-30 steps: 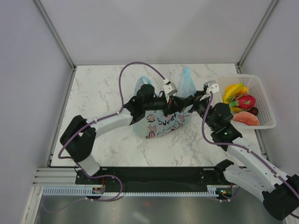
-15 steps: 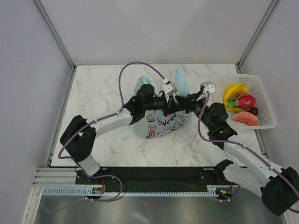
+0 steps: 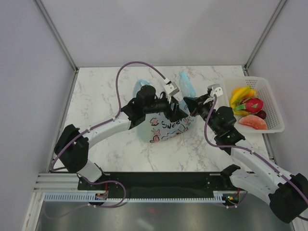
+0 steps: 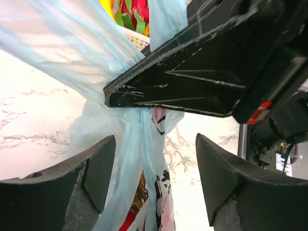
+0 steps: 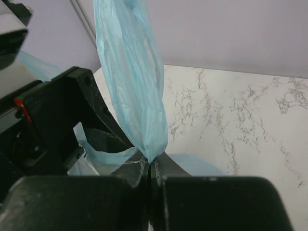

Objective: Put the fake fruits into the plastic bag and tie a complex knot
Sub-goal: Adjust the plastic bag at the center of the board.

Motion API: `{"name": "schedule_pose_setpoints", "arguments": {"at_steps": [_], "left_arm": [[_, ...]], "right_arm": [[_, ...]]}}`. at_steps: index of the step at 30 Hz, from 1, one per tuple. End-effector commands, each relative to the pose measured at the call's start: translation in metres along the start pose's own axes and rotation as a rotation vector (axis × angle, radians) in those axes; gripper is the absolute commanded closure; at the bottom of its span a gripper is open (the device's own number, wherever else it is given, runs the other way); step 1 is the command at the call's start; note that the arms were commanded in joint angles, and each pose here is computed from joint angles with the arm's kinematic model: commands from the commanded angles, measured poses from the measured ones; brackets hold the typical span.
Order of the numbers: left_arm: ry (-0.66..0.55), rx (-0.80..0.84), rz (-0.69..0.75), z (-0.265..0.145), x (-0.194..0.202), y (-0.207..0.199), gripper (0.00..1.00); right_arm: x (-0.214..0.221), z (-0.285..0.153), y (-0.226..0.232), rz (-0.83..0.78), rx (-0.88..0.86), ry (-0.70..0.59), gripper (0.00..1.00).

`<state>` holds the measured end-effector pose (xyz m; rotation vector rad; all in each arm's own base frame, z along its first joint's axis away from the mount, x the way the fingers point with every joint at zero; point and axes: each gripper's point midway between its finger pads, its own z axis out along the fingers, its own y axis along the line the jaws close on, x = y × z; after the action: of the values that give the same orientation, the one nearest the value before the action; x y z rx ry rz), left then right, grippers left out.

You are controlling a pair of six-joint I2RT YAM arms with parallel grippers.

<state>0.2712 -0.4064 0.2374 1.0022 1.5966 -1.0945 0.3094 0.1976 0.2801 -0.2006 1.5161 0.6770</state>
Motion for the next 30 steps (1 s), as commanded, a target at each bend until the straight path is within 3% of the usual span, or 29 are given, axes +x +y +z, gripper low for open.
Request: {"name": "schedule_pose_setpoints", "arguments": {"at_steps": [1, 3, 15, 24, 30], "left_arm": [[-0.080, -0.054, 0.009, -0.019, -0.049, -0.008, 0.24], [-0.113, -0.101, 0.011, -0.028, -0.066, -0.006, 0.19], [-0.151, -0.248, -0.081, -0.043, -0.123, 0.006, 0.15], [-0.136, -0.203, -0.150, -0.018, -0.123, 0.009, 0.12], [-0.149, -0.324, -0.258, -0.015, -0.113, 0.031, 0.02]], "right_arm": [[-0.012, -0.003, 0.000, -0.015, 0.004, -0.047, 1.00], [-0.012, -0.003, 0.001, -0.018, -0.002, -0.042, 1.00], [-0.013, -0.005, 0.003, -0.030, -0.015, -0.038, 1.00], [-0.011, -0.002, 0.003, -0.036, -0.019, -0.022, 1.00], [-0.012, -0.001, 0.004, -0.035, -0.022, -0.028, 1.00]]}}
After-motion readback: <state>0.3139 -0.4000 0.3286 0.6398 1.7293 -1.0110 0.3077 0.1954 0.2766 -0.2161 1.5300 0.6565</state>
